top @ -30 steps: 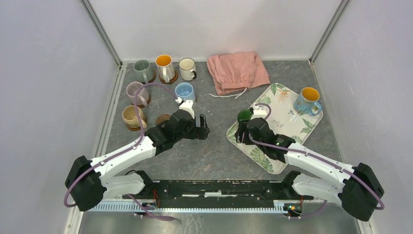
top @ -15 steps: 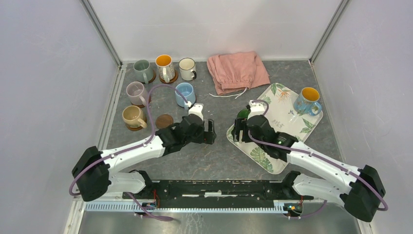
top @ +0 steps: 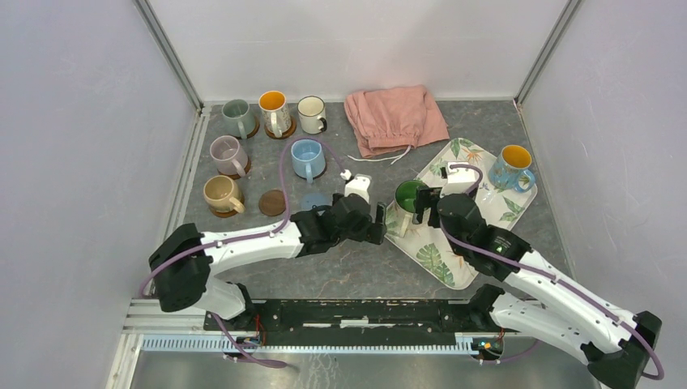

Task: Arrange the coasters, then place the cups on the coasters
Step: Pick up the cup from the tray, then place the cup on the coaster.

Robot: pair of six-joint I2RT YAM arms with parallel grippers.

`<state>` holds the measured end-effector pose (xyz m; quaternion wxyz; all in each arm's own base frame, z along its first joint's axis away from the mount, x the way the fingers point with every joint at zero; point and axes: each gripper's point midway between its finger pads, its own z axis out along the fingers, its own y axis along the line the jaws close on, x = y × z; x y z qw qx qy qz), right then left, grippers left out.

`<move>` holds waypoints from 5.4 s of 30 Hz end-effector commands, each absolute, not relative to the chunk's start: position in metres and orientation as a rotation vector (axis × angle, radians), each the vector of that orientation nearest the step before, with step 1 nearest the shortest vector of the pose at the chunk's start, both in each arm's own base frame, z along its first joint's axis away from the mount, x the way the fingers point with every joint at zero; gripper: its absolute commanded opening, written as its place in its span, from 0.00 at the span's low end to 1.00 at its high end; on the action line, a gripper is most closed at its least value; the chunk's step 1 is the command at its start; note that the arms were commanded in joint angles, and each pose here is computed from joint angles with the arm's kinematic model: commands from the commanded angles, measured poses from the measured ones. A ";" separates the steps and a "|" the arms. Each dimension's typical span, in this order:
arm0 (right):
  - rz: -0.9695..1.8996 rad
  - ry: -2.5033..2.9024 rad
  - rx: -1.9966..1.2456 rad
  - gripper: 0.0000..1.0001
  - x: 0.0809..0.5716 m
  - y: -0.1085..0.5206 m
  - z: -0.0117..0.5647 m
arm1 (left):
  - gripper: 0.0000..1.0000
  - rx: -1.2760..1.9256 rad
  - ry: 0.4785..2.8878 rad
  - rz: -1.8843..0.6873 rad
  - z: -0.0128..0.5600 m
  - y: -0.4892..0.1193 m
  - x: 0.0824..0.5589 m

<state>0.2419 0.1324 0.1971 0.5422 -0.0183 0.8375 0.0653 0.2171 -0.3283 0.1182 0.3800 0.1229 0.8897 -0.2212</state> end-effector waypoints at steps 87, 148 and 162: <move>0.004 1.771 -0.004 0.98 0.244 0.088 0.285 | 0.02 0.477 1.982 -0.560 0.158 -0.425 0.234; 0.071 1.783 -0.071 0.98 0.255 0.115 0.274 | 0.02 -0.281 1.831 -0.038 0.191 -0.190 0.247; 0.088 1.797 -0.120 0.98 0.255 0.122 0.269 | 0.02 -0.506 1.751 0.071 0.193 -0.102 0.280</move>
